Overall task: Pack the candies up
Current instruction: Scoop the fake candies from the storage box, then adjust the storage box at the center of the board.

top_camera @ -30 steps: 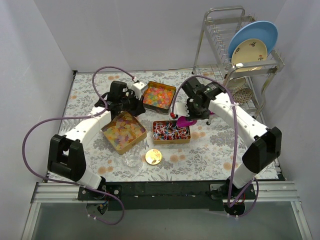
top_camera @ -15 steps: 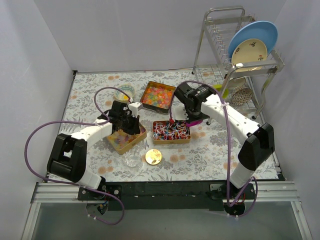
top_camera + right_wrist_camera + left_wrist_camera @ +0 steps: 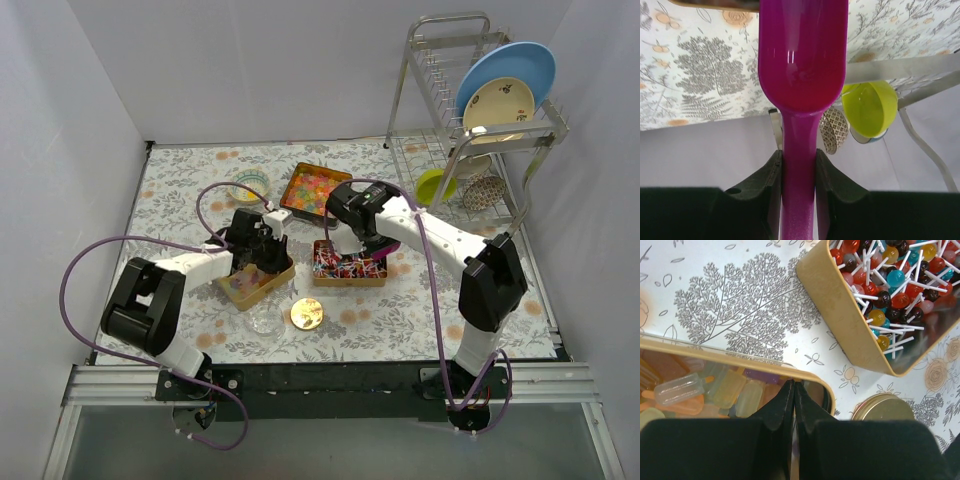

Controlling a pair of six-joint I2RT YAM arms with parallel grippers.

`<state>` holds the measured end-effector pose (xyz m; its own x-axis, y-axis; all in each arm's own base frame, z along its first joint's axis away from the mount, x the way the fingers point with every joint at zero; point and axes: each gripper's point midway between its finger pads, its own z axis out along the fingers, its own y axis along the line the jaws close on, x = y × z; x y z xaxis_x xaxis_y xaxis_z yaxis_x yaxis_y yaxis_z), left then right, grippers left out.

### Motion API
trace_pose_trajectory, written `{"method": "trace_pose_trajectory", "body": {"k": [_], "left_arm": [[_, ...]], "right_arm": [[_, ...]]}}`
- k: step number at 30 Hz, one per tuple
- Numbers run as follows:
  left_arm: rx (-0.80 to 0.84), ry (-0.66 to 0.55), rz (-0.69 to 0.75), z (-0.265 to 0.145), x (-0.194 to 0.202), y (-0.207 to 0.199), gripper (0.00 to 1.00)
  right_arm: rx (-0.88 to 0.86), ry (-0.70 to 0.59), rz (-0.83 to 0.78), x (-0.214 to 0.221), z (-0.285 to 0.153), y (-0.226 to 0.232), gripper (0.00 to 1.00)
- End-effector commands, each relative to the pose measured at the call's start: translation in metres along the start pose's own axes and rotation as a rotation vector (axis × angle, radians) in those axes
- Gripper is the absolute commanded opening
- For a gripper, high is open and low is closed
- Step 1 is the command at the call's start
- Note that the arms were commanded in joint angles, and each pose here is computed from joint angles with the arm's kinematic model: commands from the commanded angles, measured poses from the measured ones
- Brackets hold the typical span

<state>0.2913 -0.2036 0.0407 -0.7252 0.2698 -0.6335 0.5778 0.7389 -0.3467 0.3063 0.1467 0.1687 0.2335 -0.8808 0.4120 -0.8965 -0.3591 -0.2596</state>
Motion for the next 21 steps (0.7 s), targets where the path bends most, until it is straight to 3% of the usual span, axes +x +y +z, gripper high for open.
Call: {"method": "trace_pose_trajectory", "body": {"k": [1,8,21], "left_arm": [[0.087,-0.056,0.008,0.003,-0.006,-0.018,0.00],[0.165,-0.070,0.023,0.013,-0.007,-0.037,0.00],[0.267,-0.058,0.013,0.026,-0.003,-0.060,0.00]], "right_arm": [[-0.010,0.156,-0.250,0.018,-0.002,-0.007,0.01],[-0.031,0.200,-0.281,0.017,0.005,-0.004,0.01],[-0.129,0.031,-0.091,-0.026,0.023,0.019,0.01]]}}
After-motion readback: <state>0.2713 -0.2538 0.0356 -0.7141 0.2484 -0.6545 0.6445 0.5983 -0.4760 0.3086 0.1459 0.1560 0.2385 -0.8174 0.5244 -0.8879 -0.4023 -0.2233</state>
